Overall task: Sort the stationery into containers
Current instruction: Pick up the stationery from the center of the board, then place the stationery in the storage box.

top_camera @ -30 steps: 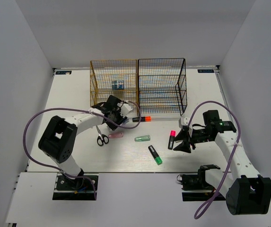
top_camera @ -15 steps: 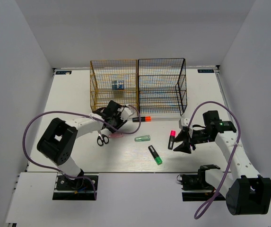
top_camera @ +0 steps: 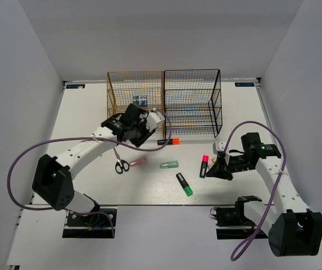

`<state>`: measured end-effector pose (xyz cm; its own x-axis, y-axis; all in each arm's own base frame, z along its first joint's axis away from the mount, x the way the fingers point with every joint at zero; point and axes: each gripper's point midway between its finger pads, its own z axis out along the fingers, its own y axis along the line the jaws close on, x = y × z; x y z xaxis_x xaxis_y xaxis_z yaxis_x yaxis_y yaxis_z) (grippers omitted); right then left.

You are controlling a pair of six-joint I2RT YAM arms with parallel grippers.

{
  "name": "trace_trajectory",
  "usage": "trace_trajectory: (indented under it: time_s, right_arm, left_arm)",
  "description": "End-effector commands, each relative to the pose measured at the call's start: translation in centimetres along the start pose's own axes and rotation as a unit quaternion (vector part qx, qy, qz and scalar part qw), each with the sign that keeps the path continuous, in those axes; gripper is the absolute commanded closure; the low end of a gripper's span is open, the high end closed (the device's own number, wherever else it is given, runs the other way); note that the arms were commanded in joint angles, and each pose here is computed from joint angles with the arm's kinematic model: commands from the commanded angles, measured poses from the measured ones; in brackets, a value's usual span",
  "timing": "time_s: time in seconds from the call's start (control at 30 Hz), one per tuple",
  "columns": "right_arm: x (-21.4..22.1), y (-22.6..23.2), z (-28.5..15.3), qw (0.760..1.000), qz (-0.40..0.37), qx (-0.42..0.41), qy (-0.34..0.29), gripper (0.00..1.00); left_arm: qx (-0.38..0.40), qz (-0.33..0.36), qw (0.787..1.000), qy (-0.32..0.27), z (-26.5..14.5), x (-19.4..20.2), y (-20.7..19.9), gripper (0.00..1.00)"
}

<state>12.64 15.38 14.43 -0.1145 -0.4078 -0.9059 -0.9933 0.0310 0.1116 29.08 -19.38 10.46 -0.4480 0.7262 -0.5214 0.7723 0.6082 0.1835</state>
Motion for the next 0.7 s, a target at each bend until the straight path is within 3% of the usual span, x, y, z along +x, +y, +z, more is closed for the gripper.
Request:
trace_trajectory:
  time_s: [0.0,0.03,0.07,0.2,0.4,0.57,0.67]
  right_arm:
    - [-1.3,0.3,-0.2,1.0,0.003,-0.008,-0.016,0.93]
    - [-1.4,0.1,-0.2,1.0,0.002,-0.009,-0.017,0.98]
    - [-1.4,0.1,-0.2,1.0,0.006,-0.011,-0.016,1.0]
    - [-1.6,0.1,-0.4,1.0,0.02,-0.017,-0.01,1.0]
    - [-0.4,-1.0,-0.4,1.0,0.008,0.015,0.013,1.0]
    - [0.9,-3.6,-0.8,0.994,-0.036,0.102,0.034,1.0]
    - [0.7,-4.2,-1.0,0.992,-0.046,0.112,0.036,1.0]
  left_arm:
    - [0.019,0.027,0.998,-0.056,-6.2,-5.1,0.5,1.0]
    - [0.023,0.041,0.998,-0.05,-6.7,-5.3,0.5,1.0]
    - [0.004,0.052,0.995,-0.081,-8.2,-7.8,1.7,1.0]
    - [-0.03,0.163,0.979,-0.118,-8.6,-10.0,4.3,1.0]
    - [-0.044,0.186,0.965,-0.177,-9.2,-14.4,9.1,1.0]
    - [-0.068,0.205,0.963,-0.159,-6.5,-14.7,12.5,1.0]
    - [-0.08,0.229,0.957,-0.157,-6.0,-15.2,13.7,1.0]
